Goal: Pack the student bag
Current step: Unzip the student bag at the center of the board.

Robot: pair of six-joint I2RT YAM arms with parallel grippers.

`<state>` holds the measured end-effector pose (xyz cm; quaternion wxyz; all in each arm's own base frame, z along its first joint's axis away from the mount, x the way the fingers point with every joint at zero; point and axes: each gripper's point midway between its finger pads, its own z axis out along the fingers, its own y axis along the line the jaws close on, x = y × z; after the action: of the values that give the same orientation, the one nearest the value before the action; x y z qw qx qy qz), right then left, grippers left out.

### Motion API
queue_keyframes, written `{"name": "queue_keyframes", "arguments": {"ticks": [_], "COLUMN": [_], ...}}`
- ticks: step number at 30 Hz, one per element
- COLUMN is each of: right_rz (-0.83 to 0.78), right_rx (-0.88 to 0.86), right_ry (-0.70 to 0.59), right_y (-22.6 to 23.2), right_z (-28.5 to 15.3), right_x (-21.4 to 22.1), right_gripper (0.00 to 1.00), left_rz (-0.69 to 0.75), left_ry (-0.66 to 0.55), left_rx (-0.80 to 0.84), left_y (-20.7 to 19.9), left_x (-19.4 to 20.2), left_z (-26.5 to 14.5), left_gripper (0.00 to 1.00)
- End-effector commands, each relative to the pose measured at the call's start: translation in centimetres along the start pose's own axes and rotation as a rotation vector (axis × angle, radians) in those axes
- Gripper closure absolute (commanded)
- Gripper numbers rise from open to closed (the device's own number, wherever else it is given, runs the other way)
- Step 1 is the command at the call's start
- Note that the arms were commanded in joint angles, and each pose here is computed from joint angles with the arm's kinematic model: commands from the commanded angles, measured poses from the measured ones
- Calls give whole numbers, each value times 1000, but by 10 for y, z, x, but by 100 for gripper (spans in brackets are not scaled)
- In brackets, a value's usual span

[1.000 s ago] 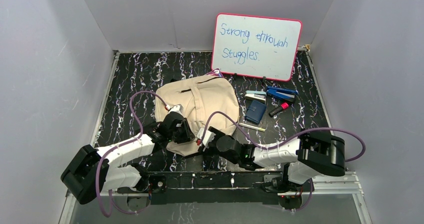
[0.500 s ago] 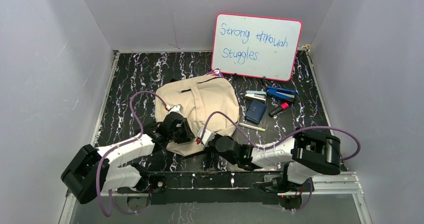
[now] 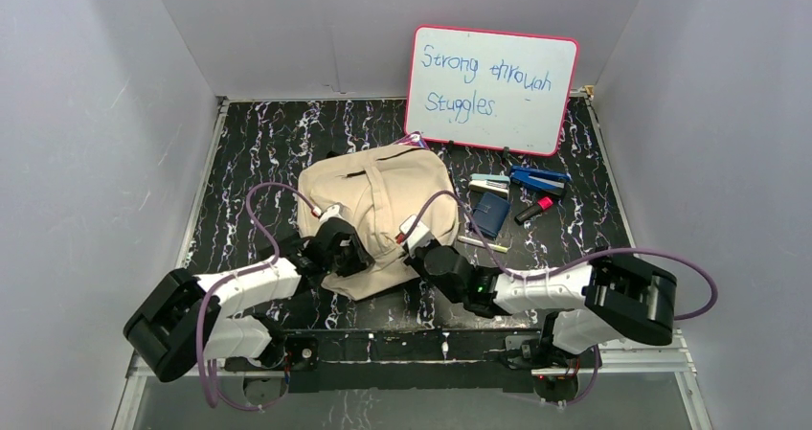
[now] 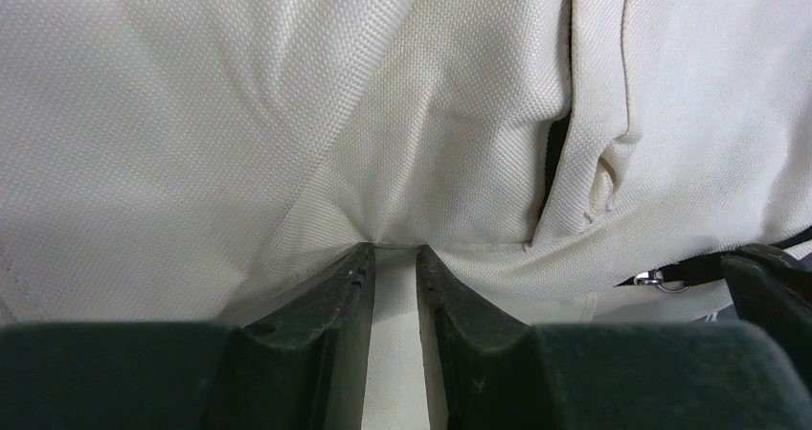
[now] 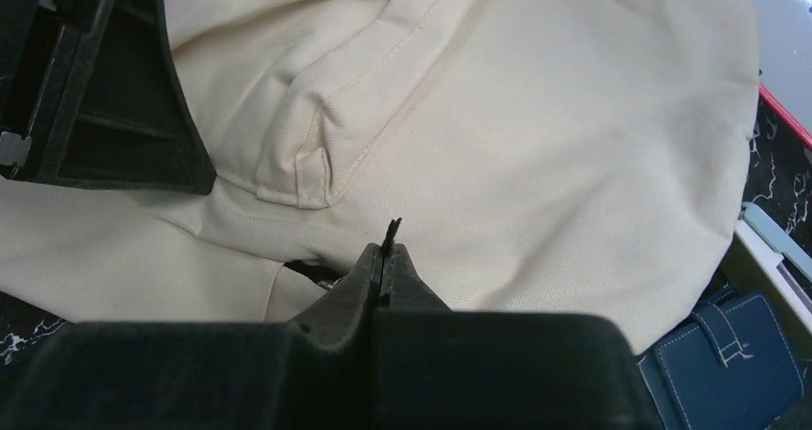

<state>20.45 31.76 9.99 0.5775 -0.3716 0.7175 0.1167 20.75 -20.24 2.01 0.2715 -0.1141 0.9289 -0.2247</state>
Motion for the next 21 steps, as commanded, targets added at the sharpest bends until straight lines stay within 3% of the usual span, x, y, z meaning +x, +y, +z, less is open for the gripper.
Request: {"name": "queue_keyframes", "arguments": {"ticks": [1,21], "right_rz": [127,208], "right_rx": [78,348], "right_ry": [3,132], "right_y": [-25,-135], "right_z": [-4,-15], "right_x": [-2,26], "right_gripper": [100,100], "left_rz": [-22,-45], "left_ry": [100,115], "left_rx": [-327,-422], "left_y": [85,111], "left_x": [44,56], "left_z": [6,8], "left_gripper": [78,79]}}
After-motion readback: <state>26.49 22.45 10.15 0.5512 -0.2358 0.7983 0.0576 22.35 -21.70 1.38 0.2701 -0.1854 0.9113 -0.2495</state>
